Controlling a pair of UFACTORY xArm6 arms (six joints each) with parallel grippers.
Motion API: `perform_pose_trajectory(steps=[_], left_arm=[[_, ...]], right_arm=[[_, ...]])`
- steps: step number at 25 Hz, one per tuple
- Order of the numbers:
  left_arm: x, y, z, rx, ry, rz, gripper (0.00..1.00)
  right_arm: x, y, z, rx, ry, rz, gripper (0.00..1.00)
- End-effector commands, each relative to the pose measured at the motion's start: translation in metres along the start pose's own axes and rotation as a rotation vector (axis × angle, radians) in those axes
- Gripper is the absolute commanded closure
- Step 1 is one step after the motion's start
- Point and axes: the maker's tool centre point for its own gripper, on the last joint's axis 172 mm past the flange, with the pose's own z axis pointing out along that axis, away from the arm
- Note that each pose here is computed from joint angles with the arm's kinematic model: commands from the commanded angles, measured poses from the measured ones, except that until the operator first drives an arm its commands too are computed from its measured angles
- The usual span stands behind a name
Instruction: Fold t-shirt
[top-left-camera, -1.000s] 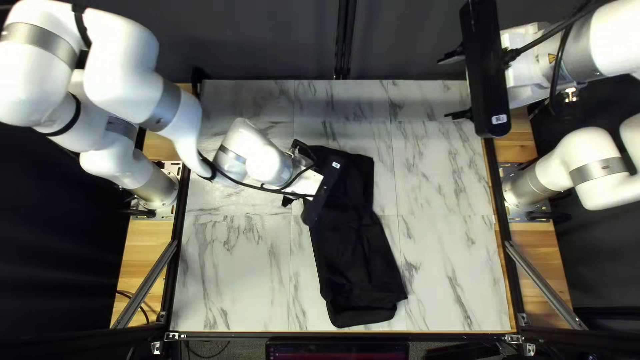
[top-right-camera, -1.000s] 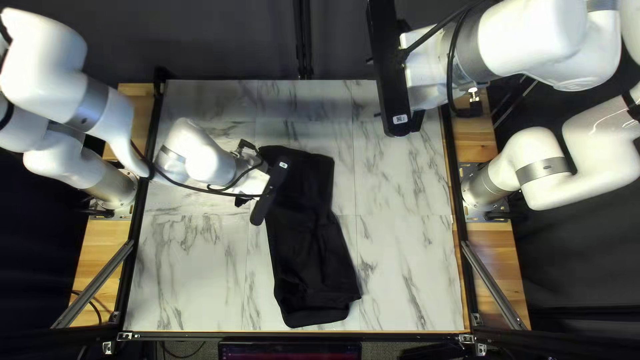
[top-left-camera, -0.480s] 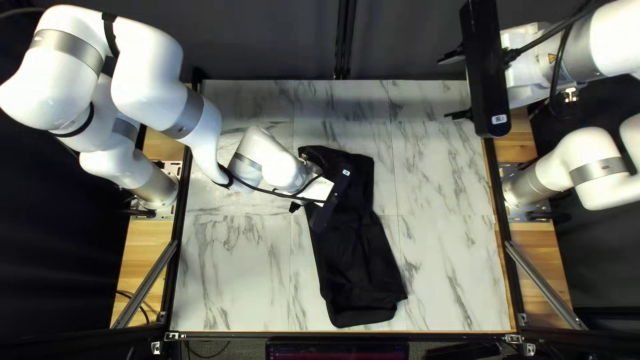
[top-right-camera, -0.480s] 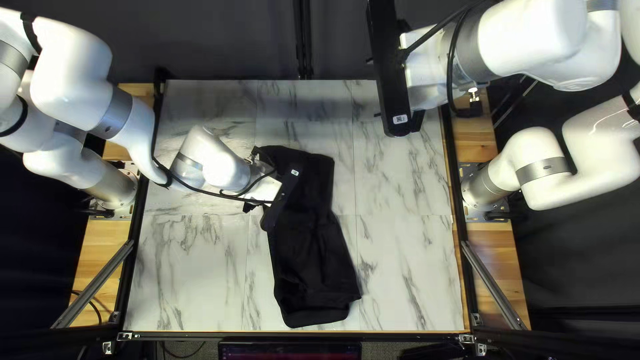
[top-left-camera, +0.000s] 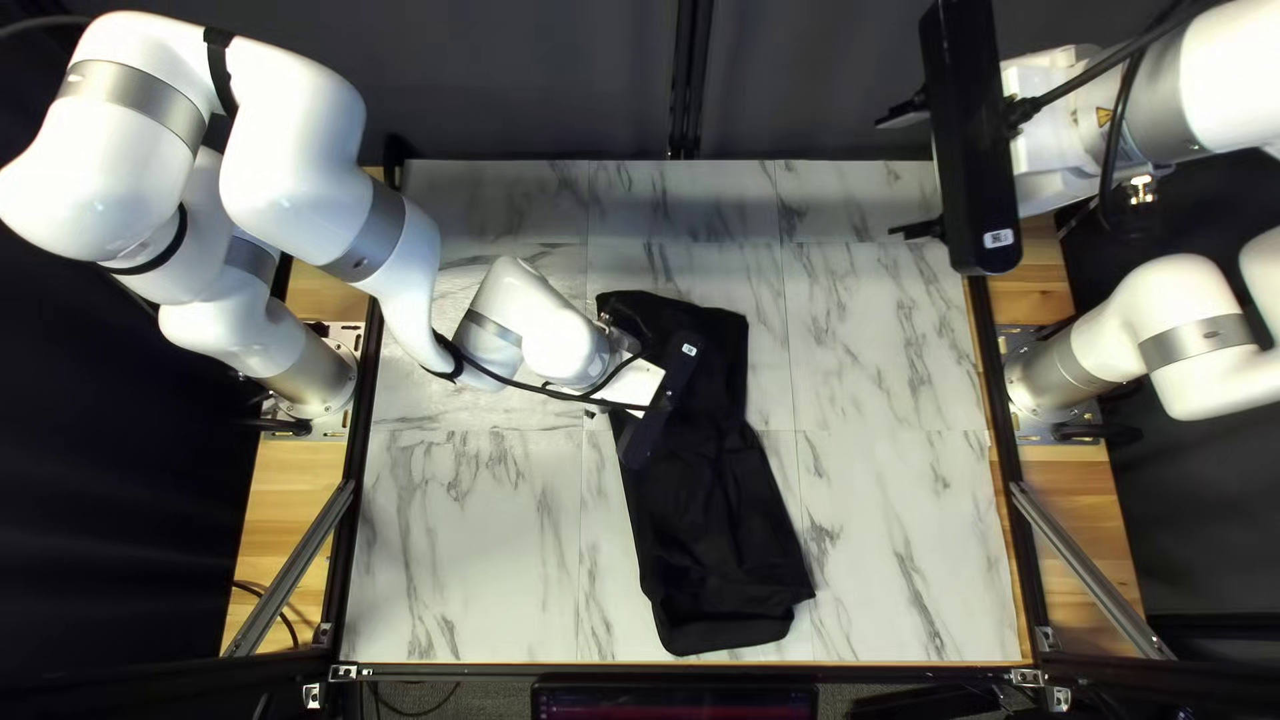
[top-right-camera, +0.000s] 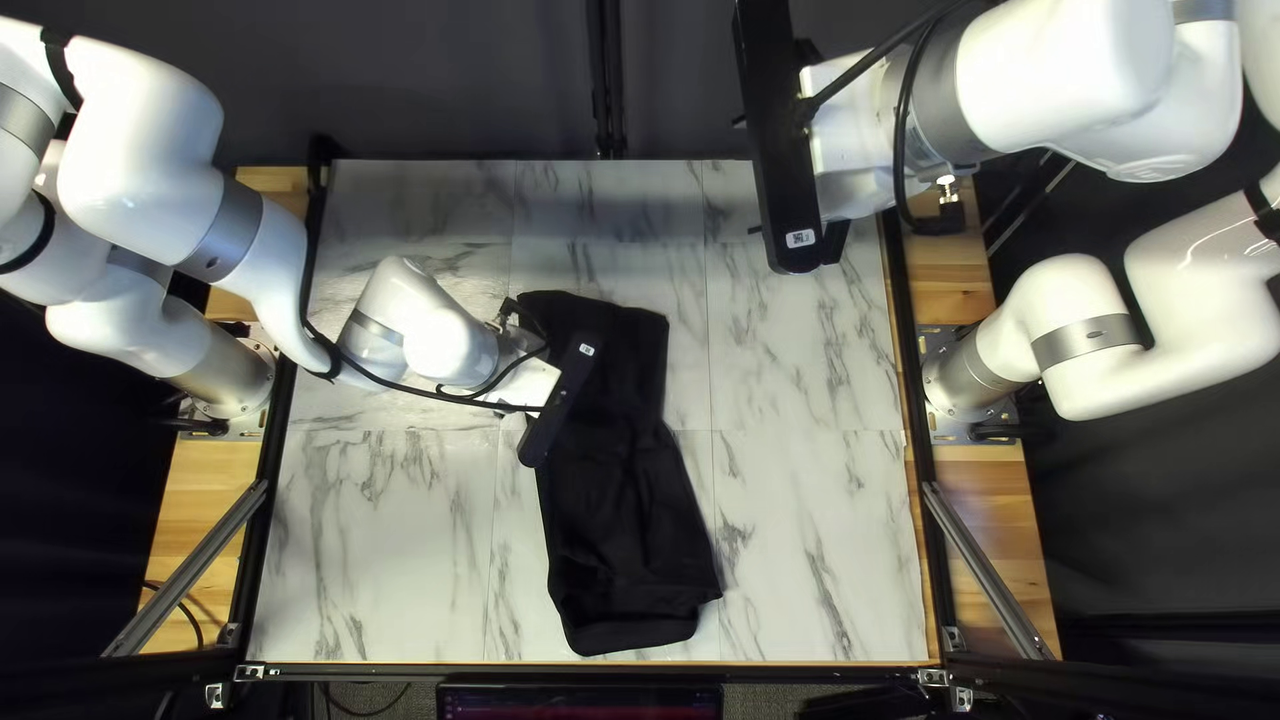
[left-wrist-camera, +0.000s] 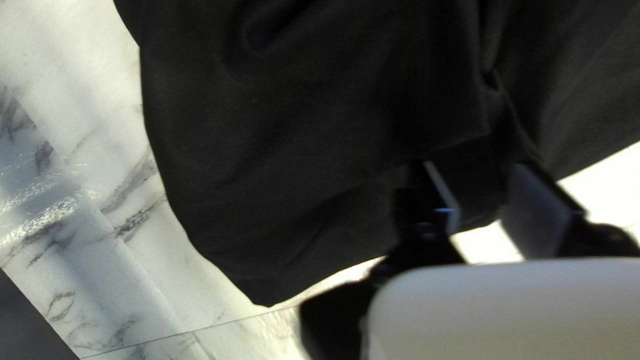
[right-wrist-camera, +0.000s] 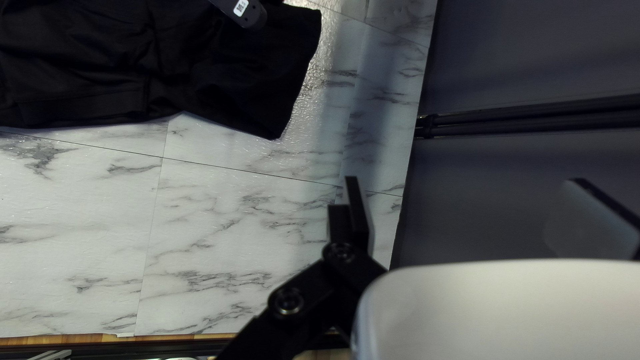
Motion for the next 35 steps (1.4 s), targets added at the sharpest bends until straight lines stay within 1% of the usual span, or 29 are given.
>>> perform_pose_trajectory(steps=[1,12,19,23,29,35], left_arm=[[0.004,-0.001,-0.006,0.006,0.000,0.000,1.00],[0.018,0.006,-0.031,0.035,0.002,0.001,1.00],[0.020,0.012,-0.041,0.050,0.003,-0.007,1.00],[0.031,0.017,-0.050,0.056,0.012,-0.008,1.00],[0.052,0.027,-0.050,0.047,0.032,-0.004,1.00],[0.048,0.039,-0.054,0.048,0.030,-0.011,1.00]], right_arm=[[0.000,0.000,0.000,0.000,0.000,0.000,0.00],[0.000,0.000,0.000,0.000,0.000,0.000,0.00],[0.000,0.000,0.000,0.000,0.000,0.000,0.00],[0.000,0.000,0.000,0.000,0.000,0.000,0.00],[0.000,0.000,0.000,0.000,0.000,0.000,0.00],[0.000,0.000,0.000,0.000,0.000,0.000,0.00]])
